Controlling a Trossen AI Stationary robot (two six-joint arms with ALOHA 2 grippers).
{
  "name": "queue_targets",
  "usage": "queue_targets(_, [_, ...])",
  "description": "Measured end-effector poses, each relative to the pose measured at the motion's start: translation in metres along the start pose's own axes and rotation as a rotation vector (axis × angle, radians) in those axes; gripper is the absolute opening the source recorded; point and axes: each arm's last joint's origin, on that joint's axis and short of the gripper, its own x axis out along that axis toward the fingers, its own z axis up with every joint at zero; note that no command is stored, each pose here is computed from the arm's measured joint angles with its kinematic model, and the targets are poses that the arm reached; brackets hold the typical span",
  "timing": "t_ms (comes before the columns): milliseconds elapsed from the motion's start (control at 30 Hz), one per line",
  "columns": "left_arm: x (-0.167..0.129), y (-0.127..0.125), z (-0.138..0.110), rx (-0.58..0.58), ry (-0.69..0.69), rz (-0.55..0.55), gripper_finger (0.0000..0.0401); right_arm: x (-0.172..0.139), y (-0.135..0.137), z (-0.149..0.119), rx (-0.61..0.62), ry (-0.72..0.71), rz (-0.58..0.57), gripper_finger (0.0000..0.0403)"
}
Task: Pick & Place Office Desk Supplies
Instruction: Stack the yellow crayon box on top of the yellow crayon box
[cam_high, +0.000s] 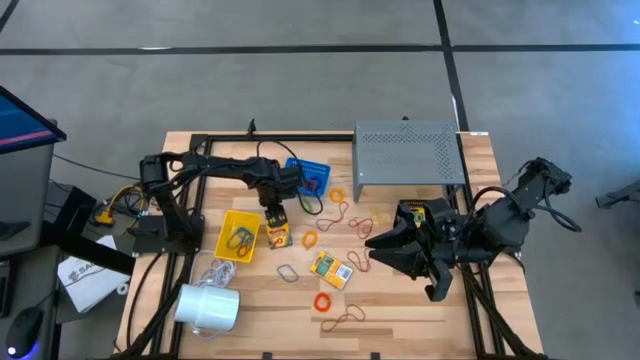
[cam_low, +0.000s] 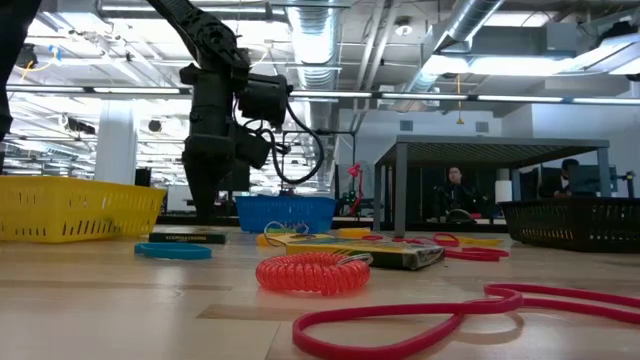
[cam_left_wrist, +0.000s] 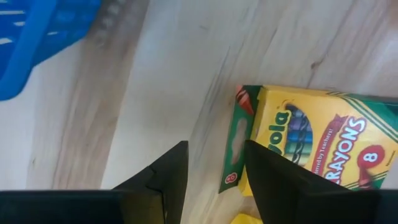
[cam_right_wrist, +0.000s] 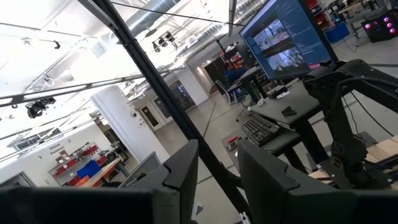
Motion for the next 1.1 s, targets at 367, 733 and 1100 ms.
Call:
queue_targets(367, [0.014, 0.002, 0.003, -0.002, 0.027, 0.045, 0.0183, -0.001, 0.002, 0.0, 0.005, -0.001, 0.007, 0.0111])
queue_targets(733, [0.029, 0.002, -0.002, -0.01, 0.046, 0.02, 0.0157, -0.004, 0.005, -0.002, 0.007, -0.011, -0.013, 0.0111])
queue_targets(1100, [0.029, -0.001, -0.004, -0.011, 0.064, -0.013, 0.0075, -0.005, 0.007, 0.0, -0.008, -0.032, -0.002, 0.0111])
